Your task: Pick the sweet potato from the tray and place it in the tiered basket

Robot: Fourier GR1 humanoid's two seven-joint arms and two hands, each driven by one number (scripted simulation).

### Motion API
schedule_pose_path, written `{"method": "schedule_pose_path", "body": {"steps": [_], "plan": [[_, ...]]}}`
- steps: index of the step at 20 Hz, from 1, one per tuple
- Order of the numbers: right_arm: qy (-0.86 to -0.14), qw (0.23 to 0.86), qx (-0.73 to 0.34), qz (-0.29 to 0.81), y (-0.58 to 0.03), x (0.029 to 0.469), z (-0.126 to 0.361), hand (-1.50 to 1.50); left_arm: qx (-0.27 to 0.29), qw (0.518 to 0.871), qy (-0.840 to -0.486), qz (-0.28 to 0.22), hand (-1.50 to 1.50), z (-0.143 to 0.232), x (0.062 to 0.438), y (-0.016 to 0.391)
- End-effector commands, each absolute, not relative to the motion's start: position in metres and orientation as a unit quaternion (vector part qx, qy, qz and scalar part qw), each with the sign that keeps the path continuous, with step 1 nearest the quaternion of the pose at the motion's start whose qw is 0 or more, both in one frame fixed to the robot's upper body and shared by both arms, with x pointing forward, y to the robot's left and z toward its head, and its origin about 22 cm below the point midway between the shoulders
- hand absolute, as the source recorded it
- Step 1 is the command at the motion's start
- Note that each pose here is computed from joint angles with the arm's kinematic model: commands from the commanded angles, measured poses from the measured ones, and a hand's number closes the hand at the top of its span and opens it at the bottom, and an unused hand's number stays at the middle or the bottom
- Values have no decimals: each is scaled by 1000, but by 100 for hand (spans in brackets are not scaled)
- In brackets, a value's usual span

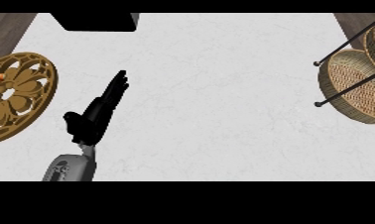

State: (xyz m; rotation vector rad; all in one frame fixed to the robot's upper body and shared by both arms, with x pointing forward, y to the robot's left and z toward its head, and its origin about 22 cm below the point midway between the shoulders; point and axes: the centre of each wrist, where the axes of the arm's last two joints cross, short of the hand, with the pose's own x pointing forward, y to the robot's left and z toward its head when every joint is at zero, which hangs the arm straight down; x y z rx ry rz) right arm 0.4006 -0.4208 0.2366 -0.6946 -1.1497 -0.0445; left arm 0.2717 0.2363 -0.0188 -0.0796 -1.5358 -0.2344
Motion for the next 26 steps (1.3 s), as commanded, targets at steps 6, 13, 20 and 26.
{"method": "schedule_pose_path", "body": {"steps": [6, 13, 20, 26], "plan": [[-542, 790, -257, -125, -433, 392, 224, -150, -38, 714, -692, -103, 0, -13, 269, 252], [-547, 677, -438, -226, -475, 355, 250, -150, -35, 714, -693, -100, 0, -25, 263, 238], [-579, 582, -477, -314, -540, 277, 271, -150, -20, 716, -692, -87, 0, -21, 261, 230], [-602, 559, -454, -345, -596, 186, 262, -150, -21, 720, -688, -89, 0, -17, 252, 256]]}}
